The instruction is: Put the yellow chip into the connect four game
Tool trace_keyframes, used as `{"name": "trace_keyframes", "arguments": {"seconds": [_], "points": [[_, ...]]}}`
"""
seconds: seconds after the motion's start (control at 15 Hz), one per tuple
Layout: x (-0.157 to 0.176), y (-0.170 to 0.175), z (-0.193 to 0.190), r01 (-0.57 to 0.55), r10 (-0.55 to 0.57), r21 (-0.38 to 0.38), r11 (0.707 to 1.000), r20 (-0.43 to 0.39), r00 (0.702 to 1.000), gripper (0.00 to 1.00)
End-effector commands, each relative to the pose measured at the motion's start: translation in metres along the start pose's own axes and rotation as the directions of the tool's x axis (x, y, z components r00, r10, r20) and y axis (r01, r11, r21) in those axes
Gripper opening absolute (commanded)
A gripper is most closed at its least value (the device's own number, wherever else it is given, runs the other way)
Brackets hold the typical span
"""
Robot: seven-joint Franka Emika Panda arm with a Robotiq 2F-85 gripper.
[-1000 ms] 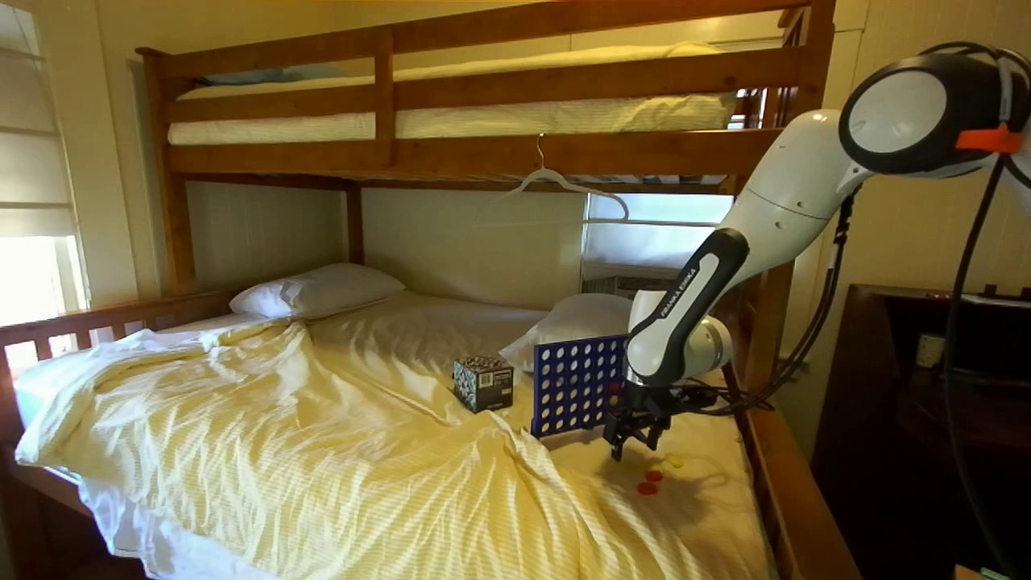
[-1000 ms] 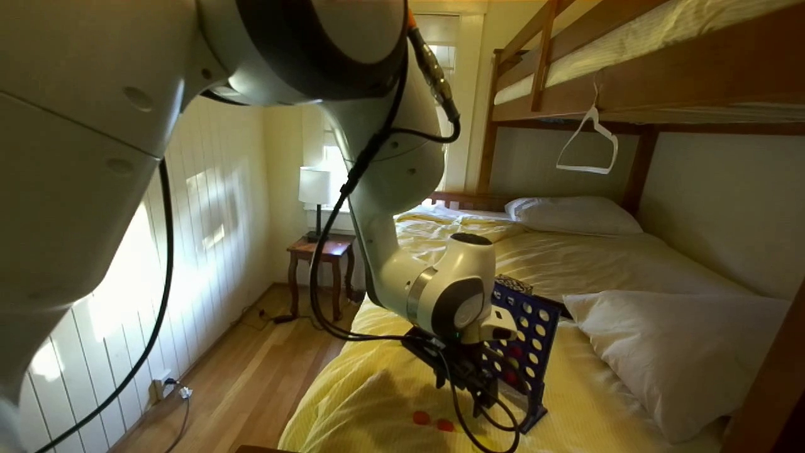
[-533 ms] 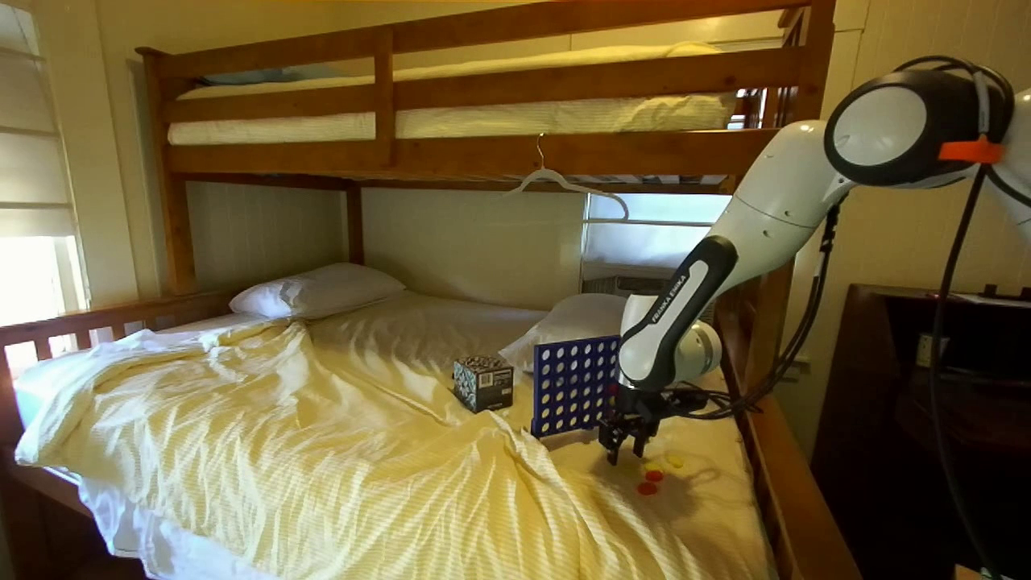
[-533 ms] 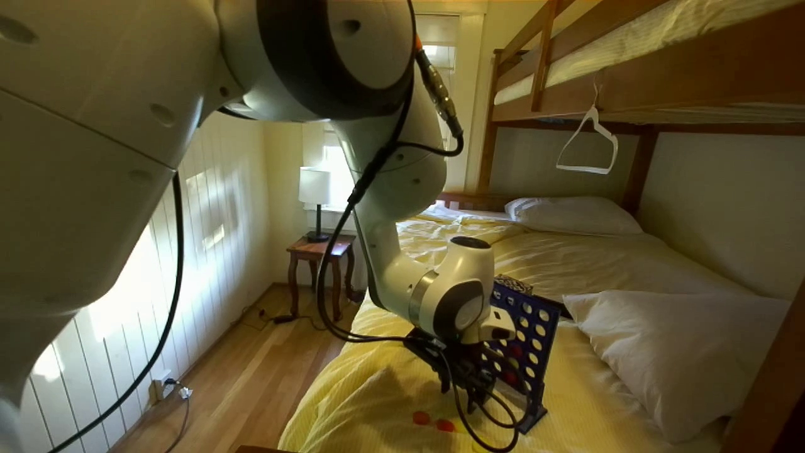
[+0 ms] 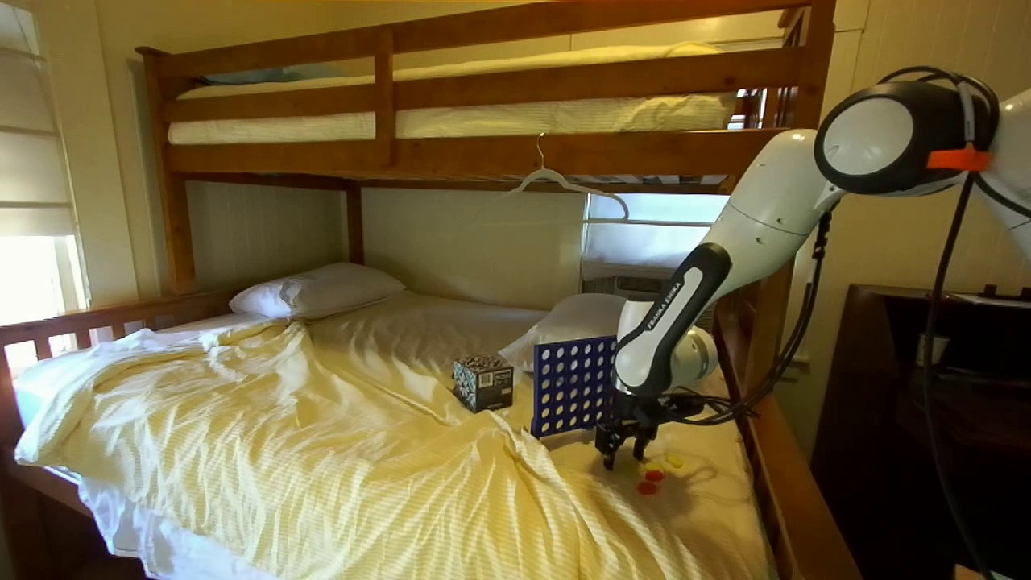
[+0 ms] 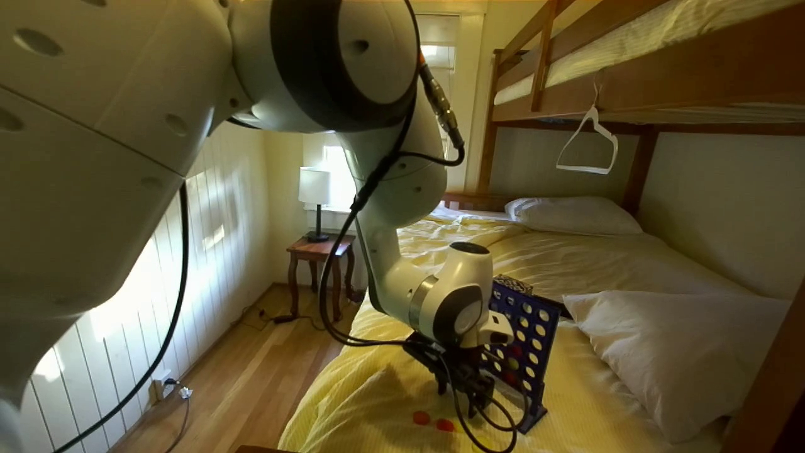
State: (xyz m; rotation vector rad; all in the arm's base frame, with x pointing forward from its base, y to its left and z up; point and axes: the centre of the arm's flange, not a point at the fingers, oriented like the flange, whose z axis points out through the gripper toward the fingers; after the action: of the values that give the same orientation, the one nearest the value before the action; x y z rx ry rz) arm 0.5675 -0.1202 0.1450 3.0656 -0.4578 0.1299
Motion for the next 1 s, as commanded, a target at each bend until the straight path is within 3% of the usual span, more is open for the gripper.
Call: {"name": "trace_keyframes", "arguments": {"seconds": [0.0, 0.07, 0.53, 0.6, 0.67, 0.8, 0.87, 0.93], "points": [[0.005, -0.0023, 0.0075, 0.014, -0.014, 0.0, 1.0, 0.01, 1.0, 0.63], [0.0048, -0.0023, 0.0082, 0.015, -0.015, -0.001, 1.0, 0.011, 1.0, 0.61], [0.0064, -0.0025, 0.0085, 0.017, -0.017, -0.005, 1.0, 0.005, 1.0, 0.12], [0.0064, -0.0027, 0.0084, 0.015, -0.015, -0.007, 1.0, 0.004, 1.0, 0.49], [0.0065, -0.0027, 0.0085, 0.016, -0.016, -0.007, 1.0, 0.004, 1.0, 0.62], [0.0071, -0.0026, 0.0083, 0.017, -0.017, -0.009, 1.0, 0.003, 1.0, 0.79], [0.0072, -0.0027, 0.0083, 0.018, -0.018, -0.01, 1.0, 0.003, 1.0, 0.8], [0.0075, -0.0027, 0.0082, 0.019, -0.019, -0.011, 1.0, 0.002, 1.0, 0.7]]}}
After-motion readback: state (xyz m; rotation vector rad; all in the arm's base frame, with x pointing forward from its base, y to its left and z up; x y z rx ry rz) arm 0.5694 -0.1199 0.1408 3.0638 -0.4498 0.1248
